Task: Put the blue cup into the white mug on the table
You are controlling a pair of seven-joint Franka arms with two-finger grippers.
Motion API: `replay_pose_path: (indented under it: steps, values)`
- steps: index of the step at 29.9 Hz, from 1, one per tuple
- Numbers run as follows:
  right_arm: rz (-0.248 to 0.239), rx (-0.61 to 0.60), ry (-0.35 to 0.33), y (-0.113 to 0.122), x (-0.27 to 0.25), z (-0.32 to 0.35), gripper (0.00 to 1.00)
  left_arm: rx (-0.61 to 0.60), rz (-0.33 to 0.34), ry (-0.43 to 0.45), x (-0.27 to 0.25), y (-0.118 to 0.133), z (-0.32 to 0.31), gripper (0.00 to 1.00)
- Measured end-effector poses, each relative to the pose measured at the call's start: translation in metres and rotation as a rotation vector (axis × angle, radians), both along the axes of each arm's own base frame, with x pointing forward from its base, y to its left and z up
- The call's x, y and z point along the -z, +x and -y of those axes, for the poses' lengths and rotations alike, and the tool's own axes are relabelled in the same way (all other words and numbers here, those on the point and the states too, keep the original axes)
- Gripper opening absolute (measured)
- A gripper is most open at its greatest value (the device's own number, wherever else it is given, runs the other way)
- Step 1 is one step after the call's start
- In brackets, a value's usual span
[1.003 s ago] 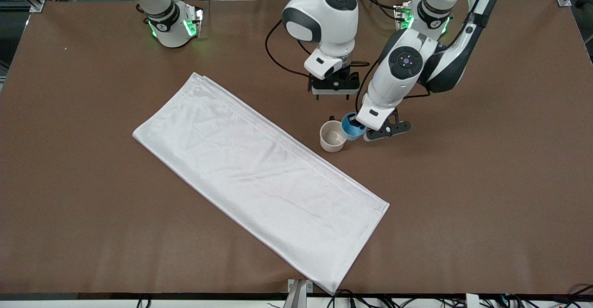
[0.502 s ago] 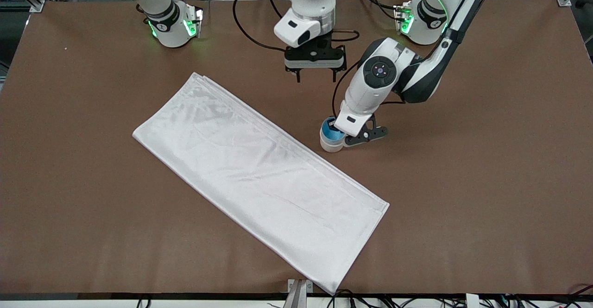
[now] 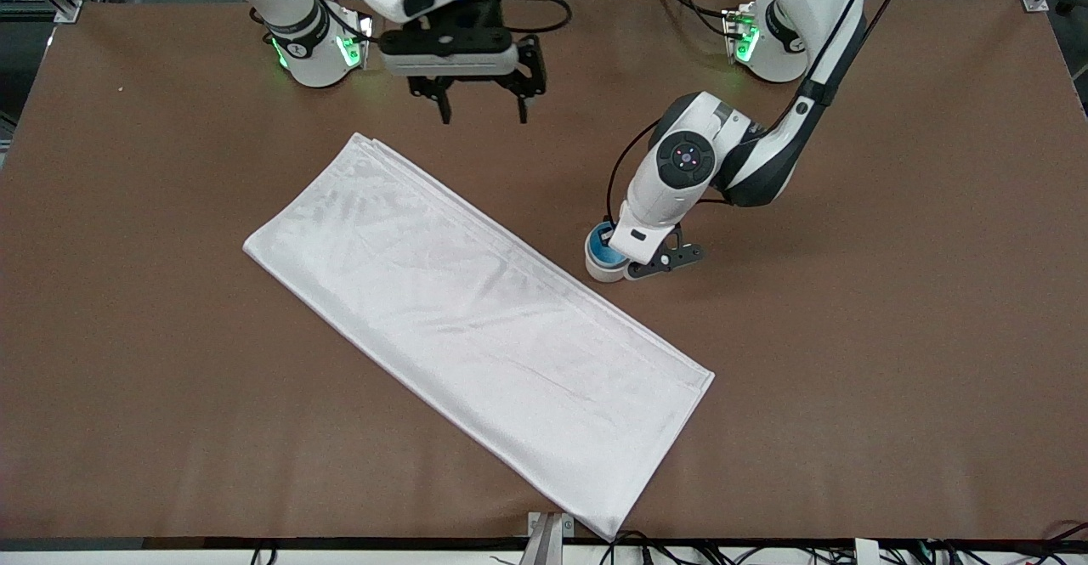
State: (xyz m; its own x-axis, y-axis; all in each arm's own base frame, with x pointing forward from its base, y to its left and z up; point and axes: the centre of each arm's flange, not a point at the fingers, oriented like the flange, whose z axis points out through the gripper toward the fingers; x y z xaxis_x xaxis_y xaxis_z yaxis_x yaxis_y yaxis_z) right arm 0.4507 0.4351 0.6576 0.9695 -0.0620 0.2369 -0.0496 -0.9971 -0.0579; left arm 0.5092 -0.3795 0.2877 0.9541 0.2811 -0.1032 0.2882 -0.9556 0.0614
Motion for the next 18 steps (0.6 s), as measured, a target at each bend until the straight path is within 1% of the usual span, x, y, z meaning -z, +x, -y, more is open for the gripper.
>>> replay_pose_path:
  steps: [4,6,10,12,13,14,15,16,17,18]
  values:
    - [-0.010,-0.027,-0.035,0.010,-0.025,0.047,1.00,0.000,-0.001,0.001,0.001,0.000,0.000,0.04]
    - [-0.027,-0.041,-0.048,0.015,-0.036,0.074,1.00,-0.001,-0.001,0.000,0.001,0.000,0.000,0.09]
    - [-0.061,-0.036,-0.021,0.030,-0.057,0.131,1.00,0.002,0.002,0.004,0.001,0.001,-0.001,0.24]
    - [-0.074,-0.029,-0.011,0.037,-0.066,0.163,1.00,0.003,0.003,0.005,0.001,0.001,-0.002,0.33]
    - [-0.080,-0.029,-0.012,0.041,-0.069,0.179,1.00,0.004,0.003,0.006,0.001,0.001,-0.002,0.42]
    - [-0.085,-0.033,-0.017,0.044,-0.071,0.194,1.00,0.004,0.004,0.006,0.001,0.001,-0.002,0.47]
    - [-0.089,-0.038,-0.021,0.047,-0.072,0.204,1.00,0.005,0.004,0.006,0.001,0.001,-0.002,0.47]
    - [-0.095,-0.043,-0.027,0.050,-0.072,0.216,1.00,0.005,0.005,0.006,0.001,0.002,-0.002,0.51]
    - [-0.101,-0.049,-0.033,0.053,-0.073,0.228,1.00,0.006,0.006,0.007,0.000,0.002,-0.002,0.60]
    - [-0.106,-0.051,-0.037,0.057,-0.072,0.241,1.00,0.006,0.007,0.007,0.000,0.003,-0.002,0.65]
